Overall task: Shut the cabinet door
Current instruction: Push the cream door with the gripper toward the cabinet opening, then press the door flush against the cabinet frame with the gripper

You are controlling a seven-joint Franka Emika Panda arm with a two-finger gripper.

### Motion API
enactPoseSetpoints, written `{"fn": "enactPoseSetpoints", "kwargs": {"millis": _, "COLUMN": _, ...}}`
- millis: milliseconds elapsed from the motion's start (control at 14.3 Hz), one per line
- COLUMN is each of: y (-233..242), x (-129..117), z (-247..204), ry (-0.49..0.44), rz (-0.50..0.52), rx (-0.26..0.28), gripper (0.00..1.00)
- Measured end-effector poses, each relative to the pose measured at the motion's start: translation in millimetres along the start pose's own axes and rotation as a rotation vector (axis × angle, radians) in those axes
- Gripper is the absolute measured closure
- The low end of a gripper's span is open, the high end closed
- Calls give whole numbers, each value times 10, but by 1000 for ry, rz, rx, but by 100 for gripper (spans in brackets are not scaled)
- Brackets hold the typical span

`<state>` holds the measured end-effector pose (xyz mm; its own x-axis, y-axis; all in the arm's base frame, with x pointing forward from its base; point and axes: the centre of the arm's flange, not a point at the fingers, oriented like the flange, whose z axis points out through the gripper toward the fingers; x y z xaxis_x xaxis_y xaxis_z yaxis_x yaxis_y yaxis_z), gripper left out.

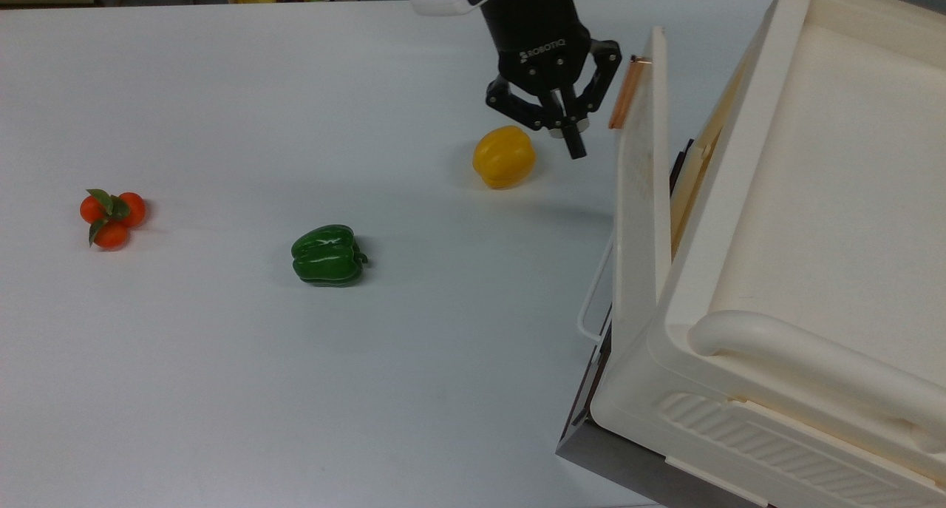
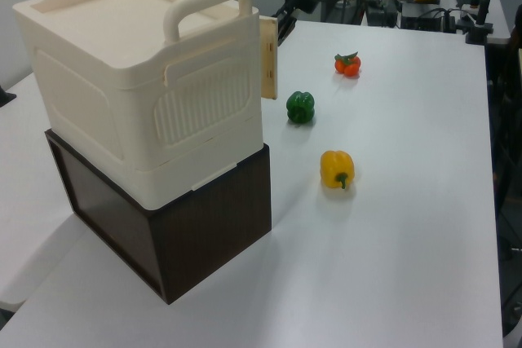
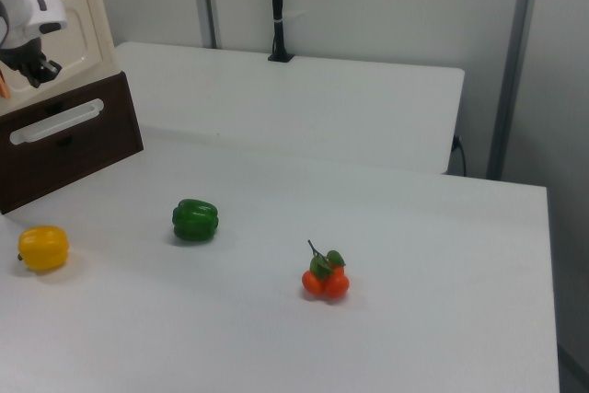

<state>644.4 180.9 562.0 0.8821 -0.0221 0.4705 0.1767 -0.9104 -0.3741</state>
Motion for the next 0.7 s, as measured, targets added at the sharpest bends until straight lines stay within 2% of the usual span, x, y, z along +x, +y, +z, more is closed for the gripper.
{"fn": "enactPoseSetpoints", "kwargs": {"millis": 279, "y": -244, "x": -86, "z": 110, "ry": -20, "rz": -30, "rx": 22, "gripper": 99}}
{"fn": "enactPoseSetpoints", "kwargs": {"millis": 698, "y": -505, "x": -128, "z": 259, "ry": 24, "rz": -60, "rx": 52, "gripper": 99}}
